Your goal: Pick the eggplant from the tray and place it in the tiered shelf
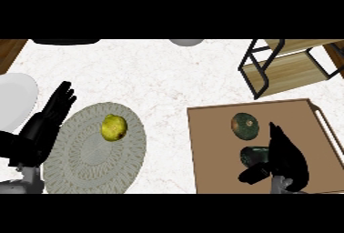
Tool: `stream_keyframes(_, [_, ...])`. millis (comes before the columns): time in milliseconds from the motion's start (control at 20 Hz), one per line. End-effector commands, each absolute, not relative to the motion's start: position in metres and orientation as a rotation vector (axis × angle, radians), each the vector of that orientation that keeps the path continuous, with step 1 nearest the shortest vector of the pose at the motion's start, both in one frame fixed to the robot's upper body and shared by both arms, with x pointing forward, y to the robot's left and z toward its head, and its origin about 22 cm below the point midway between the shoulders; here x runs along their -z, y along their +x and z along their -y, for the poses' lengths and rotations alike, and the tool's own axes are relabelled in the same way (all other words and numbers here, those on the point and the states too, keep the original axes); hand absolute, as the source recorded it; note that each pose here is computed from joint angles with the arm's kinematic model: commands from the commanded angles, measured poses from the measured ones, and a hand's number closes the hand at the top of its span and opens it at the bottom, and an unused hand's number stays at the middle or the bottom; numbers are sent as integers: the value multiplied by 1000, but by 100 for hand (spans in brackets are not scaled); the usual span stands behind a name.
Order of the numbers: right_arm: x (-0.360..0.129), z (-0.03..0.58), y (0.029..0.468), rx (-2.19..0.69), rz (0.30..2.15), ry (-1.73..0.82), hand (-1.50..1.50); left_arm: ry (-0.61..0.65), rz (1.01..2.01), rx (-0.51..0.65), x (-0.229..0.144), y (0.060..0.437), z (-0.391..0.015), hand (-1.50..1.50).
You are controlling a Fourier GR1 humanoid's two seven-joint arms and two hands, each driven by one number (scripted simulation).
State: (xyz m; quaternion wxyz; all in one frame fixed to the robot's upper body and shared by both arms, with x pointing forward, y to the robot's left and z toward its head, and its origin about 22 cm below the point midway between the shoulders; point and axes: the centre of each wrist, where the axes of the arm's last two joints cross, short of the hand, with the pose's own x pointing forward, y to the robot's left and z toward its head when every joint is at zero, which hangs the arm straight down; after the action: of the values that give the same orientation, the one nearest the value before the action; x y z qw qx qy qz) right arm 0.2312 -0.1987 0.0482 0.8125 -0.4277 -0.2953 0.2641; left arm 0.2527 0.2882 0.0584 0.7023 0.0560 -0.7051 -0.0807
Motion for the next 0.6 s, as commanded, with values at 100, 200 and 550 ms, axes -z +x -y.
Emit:
stream_keyframes(100, [-21, 190, 237, -528, 595, -893, -150, 127, 1564, 178, -52, 258, -276, 0])
stream_keyframes(200, [-13, 208, 225, -526, 586, -921, -150, 116, 1564, 165, -49, 250, -267, 0])
stream_keyframes(550, [-6, 224, 228, -563, 656, -1142, 150, 126, 1576, 179, -57, 256, -268, 0])
